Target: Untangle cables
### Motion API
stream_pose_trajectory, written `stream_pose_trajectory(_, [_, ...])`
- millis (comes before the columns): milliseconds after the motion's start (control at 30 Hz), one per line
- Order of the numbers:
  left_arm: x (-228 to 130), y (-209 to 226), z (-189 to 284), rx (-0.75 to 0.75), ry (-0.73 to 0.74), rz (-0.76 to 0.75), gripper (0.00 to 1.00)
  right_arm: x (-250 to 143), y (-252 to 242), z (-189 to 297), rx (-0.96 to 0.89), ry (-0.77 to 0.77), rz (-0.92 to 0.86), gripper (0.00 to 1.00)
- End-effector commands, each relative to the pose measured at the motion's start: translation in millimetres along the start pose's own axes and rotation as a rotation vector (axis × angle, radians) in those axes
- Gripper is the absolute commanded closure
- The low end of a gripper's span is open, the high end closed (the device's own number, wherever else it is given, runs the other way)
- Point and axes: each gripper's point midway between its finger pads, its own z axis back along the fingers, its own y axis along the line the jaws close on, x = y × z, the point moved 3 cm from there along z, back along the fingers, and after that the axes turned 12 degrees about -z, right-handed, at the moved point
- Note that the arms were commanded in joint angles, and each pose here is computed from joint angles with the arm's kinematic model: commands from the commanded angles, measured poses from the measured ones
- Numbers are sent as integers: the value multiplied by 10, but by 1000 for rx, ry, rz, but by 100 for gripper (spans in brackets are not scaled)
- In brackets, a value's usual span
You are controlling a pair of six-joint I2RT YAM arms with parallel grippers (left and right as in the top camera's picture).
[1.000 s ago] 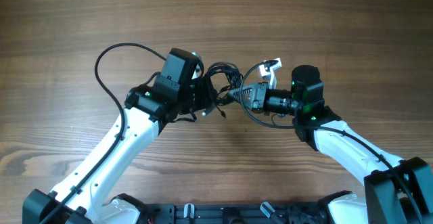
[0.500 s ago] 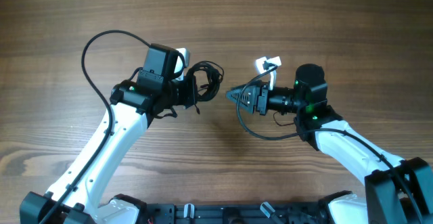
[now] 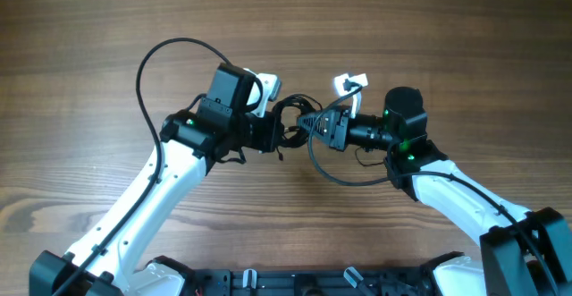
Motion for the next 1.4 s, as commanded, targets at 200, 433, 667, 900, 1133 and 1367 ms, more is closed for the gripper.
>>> stream_pose_trajectory(200, [-65,222,71,173,21,46,96,112,-11,173,35,-2,15,55])
stream_pose_trajectory(433, [-67,154,60,126,24,38,96,171,-117,178,-29,-50,108,36])
stream_pose_trajectory(667, [-57,49,50,53,22,37,96,47,-41,59,-10,-9,108,55])
stream_pose_trajectory(900, [-57,45,51,48,22,38,96,-24,-40,-9,-23,6,79,96])
stream_pose_trajectory(1133, [-129,476,142,354,4,277,96,-80,-195,105,-55,50,-21,96])
stream_pose_trajectory(1367, [-50,477,139,319,-31,297,96,-30,-337,246,-91,35,-88,95])
